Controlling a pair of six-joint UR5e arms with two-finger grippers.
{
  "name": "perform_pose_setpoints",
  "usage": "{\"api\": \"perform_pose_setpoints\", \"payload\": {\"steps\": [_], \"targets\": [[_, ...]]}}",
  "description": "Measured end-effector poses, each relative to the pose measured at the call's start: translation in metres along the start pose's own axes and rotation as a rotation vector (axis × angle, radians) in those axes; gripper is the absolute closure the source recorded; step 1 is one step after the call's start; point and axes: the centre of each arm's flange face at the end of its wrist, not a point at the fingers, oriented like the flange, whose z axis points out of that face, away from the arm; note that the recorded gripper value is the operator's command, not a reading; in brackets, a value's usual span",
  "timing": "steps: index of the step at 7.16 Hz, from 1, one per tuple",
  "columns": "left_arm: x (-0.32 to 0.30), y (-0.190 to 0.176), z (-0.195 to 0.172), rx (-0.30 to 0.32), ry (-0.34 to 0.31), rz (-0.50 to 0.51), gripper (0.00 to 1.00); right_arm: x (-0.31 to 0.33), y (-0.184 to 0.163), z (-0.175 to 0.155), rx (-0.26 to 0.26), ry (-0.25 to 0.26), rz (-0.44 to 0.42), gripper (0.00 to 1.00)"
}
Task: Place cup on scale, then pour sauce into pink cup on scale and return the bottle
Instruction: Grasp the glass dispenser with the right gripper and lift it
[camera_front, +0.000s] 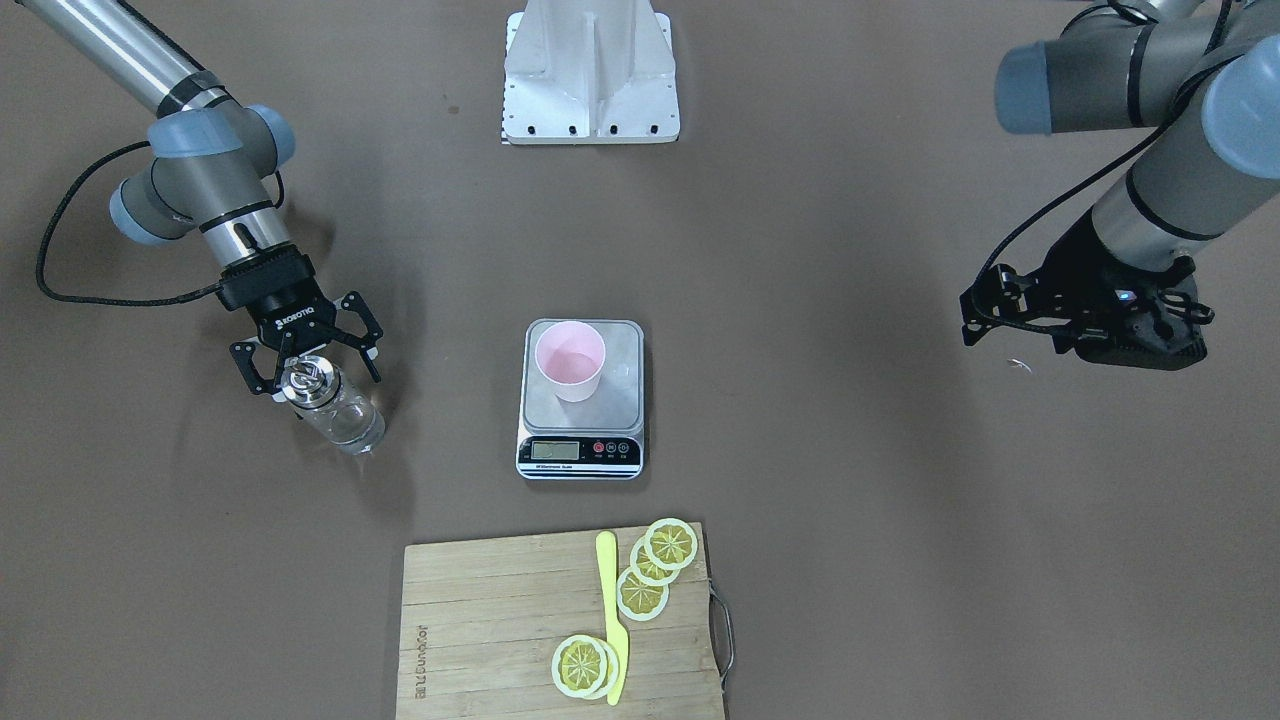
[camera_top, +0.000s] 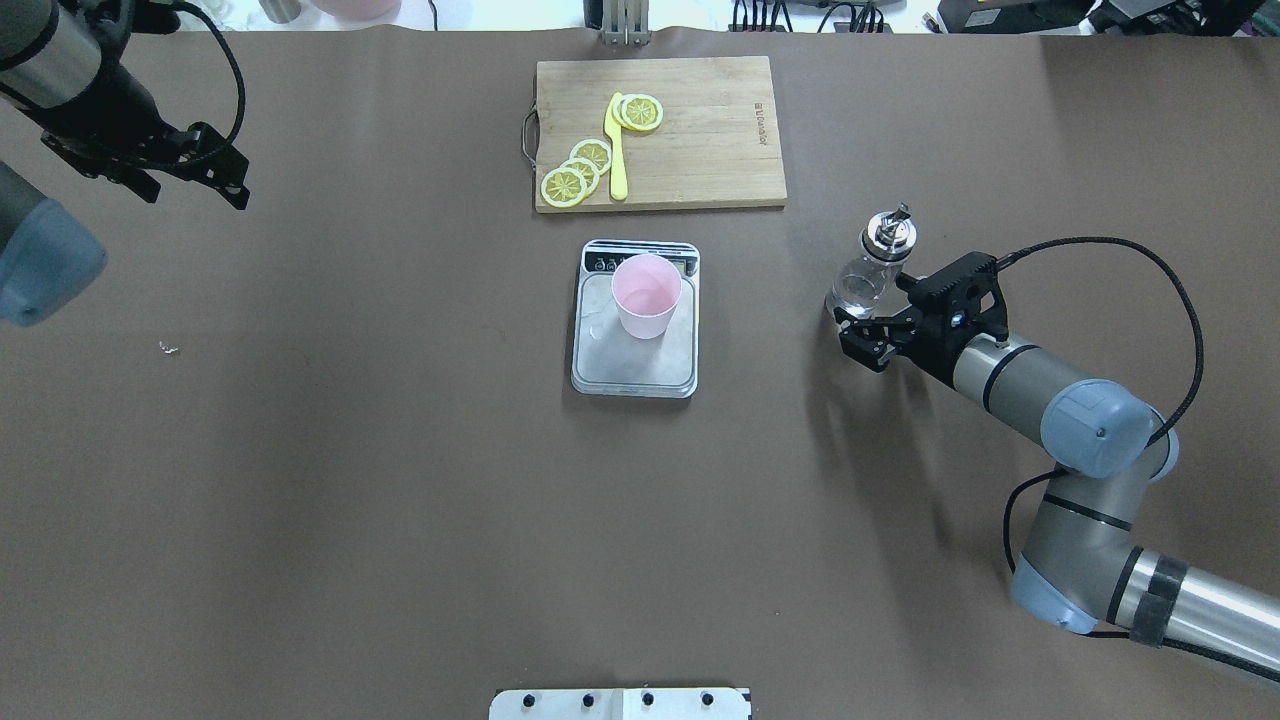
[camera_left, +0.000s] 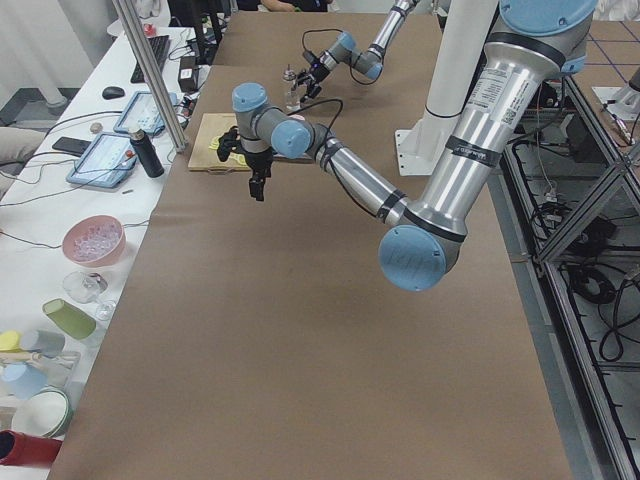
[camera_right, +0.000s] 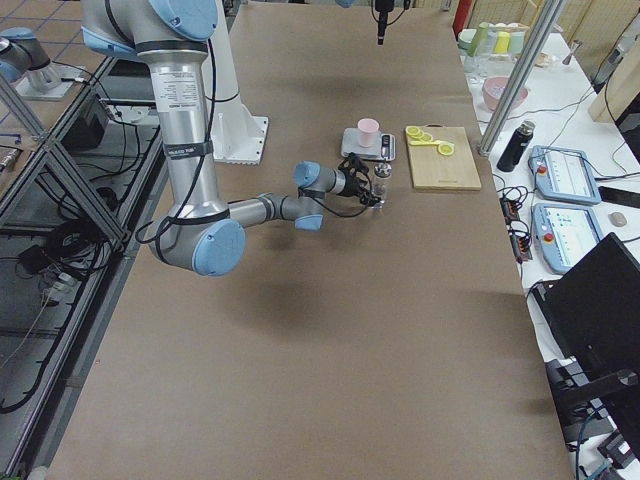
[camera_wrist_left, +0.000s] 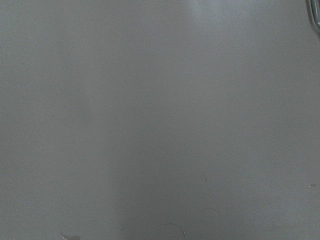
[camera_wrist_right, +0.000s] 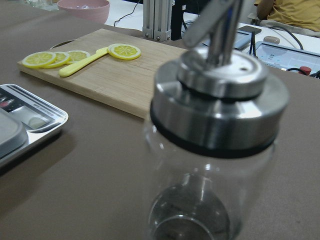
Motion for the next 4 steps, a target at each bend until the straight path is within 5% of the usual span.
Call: {"api": "perform_pose_setpoints", "payload": {"steps": [4], "targets": [[0.0009,-0.0003,-0.0004,0.001,0.001,0.001,0.02,0.0008,-0.0003,0.0036,0.001,0.005,0.0,0.13]]}}
